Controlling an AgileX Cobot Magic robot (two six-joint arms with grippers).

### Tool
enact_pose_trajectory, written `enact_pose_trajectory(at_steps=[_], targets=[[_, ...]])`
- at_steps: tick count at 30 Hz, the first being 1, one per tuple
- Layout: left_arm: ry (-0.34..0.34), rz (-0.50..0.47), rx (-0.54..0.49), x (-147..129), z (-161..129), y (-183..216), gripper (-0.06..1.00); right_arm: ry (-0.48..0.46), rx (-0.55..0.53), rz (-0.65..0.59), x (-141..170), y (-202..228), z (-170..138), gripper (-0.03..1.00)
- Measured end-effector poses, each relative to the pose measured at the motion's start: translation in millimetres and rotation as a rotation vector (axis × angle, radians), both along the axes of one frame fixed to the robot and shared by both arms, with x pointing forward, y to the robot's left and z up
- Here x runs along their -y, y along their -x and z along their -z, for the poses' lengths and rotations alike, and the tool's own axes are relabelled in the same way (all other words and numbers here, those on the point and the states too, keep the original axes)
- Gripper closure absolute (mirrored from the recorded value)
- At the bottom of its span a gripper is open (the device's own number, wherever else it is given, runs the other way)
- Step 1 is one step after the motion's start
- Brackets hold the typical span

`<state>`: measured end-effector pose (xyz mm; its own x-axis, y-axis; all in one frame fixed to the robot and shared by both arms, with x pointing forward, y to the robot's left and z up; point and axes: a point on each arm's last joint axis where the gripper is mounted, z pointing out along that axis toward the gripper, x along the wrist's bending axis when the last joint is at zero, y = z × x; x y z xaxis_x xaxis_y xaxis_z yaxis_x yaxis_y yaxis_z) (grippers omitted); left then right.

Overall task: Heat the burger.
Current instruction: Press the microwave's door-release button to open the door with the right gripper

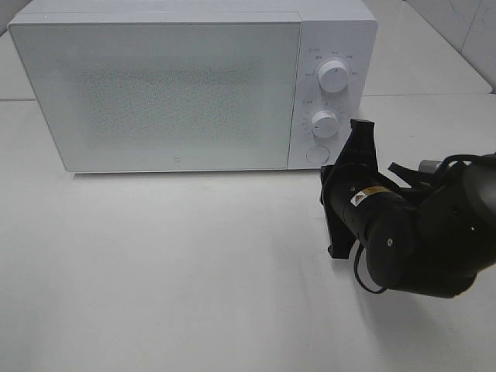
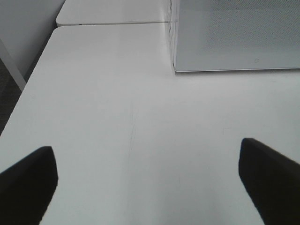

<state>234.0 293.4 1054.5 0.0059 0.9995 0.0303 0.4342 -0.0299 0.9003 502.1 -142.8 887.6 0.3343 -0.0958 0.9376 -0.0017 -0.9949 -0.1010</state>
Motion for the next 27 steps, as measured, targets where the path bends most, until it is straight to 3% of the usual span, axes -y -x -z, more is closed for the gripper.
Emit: enact_pose_trajectory(at_steps=[27], targets=[[0.000, 0.000, 0.000, 0.0, 0.0, 0.0, -0.05, -0.007, -0.014, 0.091, 3.7, -58.9, 18.9, 0.96]])
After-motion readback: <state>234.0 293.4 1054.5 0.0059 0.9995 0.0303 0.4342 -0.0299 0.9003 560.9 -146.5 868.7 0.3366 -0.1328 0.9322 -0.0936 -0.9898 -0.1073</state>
